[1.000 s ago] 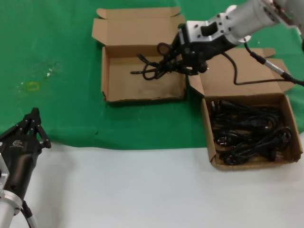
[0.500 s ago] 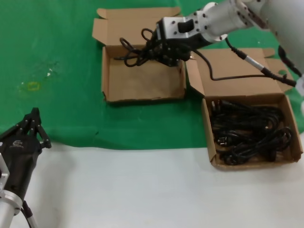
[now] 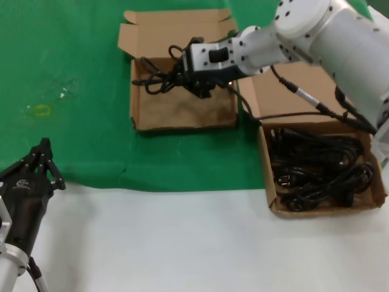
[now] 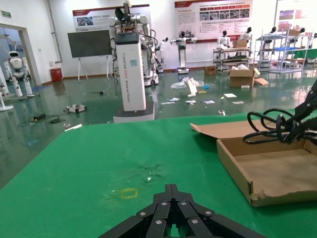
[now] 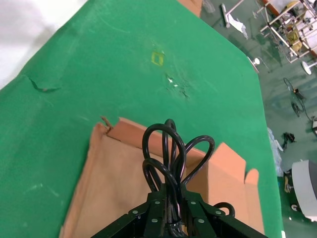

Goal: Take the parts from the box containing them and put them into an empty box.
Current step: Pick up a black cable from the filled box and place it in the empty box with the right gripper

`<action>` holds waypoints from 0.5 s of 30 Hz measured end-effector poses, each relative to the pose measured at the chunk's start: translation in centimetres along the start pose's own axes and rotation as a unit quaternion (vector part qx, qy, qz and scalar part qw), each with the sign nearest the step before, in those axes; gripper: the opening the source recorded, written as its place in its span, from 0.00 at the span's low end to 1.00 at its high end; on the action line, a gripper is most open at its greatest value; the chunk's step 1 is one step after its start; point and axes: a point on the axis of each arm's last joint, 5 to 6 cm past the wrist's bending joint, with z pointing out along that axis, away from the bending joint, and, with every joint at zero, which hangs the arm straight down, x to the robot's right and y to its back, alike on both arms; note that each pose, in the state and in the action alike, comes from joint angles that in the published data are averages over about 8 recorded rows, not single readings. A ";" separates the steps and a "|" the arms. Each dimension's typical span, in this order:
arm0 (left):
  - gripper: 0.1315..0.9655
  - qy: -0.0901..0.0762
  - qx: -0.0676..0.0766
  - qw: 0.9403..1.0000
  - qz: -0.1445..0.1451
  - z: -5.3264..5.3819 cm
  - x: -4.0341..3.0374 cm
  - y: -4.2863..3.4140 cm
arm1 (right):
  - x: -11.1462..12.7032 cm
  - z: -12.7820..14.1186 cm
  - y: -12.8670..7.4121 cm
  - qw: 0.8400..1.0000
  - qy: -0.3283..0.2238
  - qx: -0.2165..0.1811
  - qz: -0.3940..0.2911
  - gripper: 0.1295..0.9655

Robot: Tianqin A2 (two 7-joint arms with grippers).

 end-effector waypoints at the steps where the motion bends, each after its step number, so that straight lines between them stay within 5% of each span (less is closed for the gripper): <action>1: 0.01 0.000 0.000 1.000 0.000 0.0 0.00 0.00 | -0.2 0.2 -0.1 1.000 0.000 0.001 -0.001 0.07; 15: 0.01 0.000 0.000 1.000 0.000 0.0 0.00 0.00 | -1.6 1.2 -0.1 1.000 0.001 -0.009 -0.016 0.07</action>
